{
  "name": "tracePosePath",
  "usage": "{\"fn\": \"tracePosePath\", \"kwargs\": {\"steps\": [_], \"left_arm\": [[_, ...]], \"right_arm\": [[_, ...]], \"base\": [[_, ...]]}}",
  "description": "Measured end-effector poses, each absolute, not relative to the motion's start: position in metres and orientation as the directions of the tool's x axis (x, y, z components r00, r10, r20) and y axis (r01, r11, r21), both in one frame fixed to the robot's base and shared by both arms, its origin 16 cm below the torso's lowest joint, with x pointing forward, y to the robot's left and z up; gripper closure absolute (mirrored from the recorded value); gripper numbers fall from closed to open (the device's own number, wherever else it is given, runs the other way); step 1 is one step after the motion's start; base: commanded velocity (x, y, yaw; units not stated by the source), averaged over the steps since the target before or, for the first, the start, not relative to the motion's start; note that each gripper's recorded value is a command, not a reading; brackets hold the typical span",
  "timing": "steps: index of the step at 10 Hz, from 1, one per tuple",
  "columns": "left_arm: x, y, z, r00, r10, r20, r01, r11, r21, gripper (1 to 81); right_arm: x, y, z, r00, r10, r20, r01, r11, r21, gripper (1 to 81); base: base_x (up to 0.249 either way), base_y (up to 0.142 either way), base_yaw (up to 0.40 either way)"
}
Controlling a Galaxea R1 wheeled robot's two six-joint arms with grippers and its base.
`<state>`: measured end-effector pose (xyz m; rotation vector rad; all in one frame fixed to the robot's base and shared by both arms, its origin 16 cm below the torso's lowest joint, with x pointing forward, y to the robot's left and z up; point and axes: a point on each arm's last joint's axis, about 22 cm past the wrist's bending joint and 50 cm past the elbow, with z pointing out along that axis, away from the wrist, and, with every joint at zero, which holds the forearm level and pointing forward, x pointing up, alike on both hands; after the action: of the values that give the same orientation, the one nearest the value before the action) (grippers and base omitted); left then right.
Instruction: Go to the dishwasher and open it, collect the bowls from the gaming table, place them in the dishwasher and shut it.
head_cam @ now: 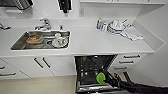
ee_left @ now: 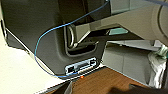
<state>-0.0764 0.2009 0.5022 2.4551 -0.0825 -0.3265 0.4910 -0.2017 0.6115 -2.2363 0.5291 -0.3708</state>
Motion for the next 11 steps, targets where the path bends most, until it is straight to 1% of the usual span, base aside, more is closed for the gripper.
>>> {"fn": "tracePosePath", "kwargs": {"steps": [2, 3, 4, 5, 6, 8, 10, 11], "left_arm": [[-0.123, 0.171, 0.521, 0.952, -0.144, -0.271, 0.067, -0.764, 0.642, 1.0], [-0.13, 0.159, 0.525, 0.95, -0.143, -0.278, 0.078, -0.754, 0.652, 1.0], [-0.124, 0.158, 0.523, 0.953, -0.14, -0.269, 0.074, -0.753, 0.654, 1.0], [-0.119, 0.163, 0.519, 0.955, -0.14, -0.261, 0.066, -0.758, 0.649, 1.0], [-0.12, 0.165, 0.519, 0.954, -0.142, -0.263, 0.065, -0.76, 0.647, 1.0], [-0.119, 0.163, 0.519, 0.955, -0.141, -0.262, 0.065, -0.759, 0.648, 1.0], [-0.119, 0.157, 0.52, 0.955, -0.14, -0.261, 0.068, -0.753, 0.654, 1.0], [-0.115, 0.153, 0.518, 0.957, -0.14, -0.255, 0.065, -0.751, 0.657, 1.0]], "right_arm": [[0.519, -0.217, 0.616, 0.847, -0.521, 0.11, -0.271, -0.6, -0.753, 81.1], [0.527, -0.221, 0.617, 0.839, -0.531, 0.116, -0.276, -0.6, -0.751, 81.1], [0.528, -0.222, 0.615, 0.836, -0.537, 0.111, -0.284, -0.599, -0.749, 81.1], [0.53, -0.223, 0.615, 0.828, -0.553, 0.095, -0.306, -0.587, -0.75, 1.0], [0.538, -0.223, 0.62, 0.829, -0.548, 0.113, -0.288, -0.592, -0.752, 1.0], [0.554, -0.225, 0.631, 0.821, -0.558, 0.122, -0.285, -0.584, -0.76, 1.0], [0.541, -0.235, 0.63, 0.831, -0.548, 0.091, -0.315, -0.6, -0.735, 1.0], [0.524, -0.239, 0.63, 0.851, -0.521, 0.058, -0.332, -0.622, -0.709, 1.0]], "base": [[0.0, 0.0, 0.0], [0.0, 0.0, 0.0], [0.0, 0.0, 0.0], [0.0, 0.0, 0.0], [0.0, 0.0, 0.0], [0.0, 0.0, 0.0], [0.0, 0.0, 0.0], [0.0, 0.0, 0.0]]}}
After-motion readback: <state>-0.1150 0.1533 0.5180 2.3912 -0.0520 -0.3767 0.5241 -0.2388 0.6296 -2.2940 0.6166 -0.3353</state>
